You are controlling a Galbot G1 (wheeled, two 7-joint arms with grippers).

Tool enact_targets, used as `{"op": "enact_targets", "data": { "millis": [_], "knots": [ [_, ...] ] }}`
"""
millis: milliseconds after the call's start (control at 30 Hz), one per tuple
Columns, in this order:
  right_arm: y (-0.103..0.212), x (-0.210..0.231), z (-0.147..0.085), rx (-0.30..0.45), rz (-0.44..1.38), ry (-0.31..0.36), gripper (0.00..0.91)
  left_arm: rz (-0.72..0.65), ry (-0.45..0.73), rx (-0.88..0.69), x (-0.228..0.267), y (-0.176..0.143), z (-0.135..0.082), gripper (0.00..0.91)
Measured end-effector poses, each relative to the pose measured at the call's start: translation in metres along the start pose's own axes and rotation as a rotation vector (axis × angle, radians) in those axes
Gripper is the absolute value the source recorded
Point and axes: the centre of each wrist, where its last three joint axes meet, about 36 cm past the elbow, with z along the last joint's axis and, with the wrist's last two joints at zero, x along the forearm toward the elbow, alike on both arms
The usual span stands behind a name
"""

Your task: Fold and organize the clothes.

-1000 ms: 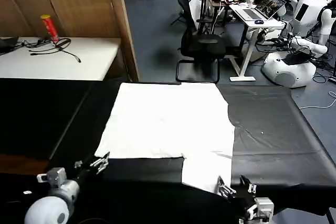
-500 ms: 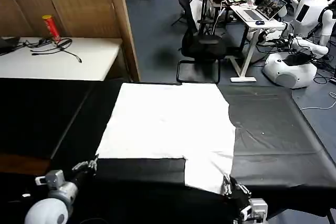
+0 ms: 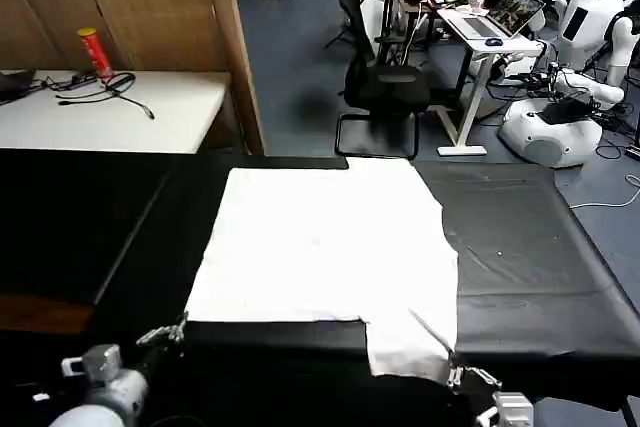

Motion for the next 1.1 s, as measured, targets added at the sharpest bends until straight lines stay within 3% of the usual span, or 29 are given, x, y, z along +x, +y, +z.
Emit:
{"op": "enact_targets", "data": {
  "millis": [167,333,667,1100],
  "knots": [
    [-0.008,-0.013,-0.007,-0.041,-0.056,-0.117,0.0,-0.009,-0.051,0.015,0.004,-0.001,-0.003,0.0],
    [-0.012,-0.039,-0.008,-0.051,-0.086,-0.193,0.0,-0.015,-0.147,0.055,-0.005,-0.002,-0.007,0.0],
    [-0.023,-0.113,-0.011,-0.043,-0.103,-0.248,0.0,-0.001,-0.247,0.102,-0.033,-0.008,-0.014,0.0],
    [-0.035,-0.185,-0.036,-0.012,-0.097,-0.284,0.0,-0.019,-0.304,-0.015,-0.079,-0.017,-0.027,0.0]
  ]
}}
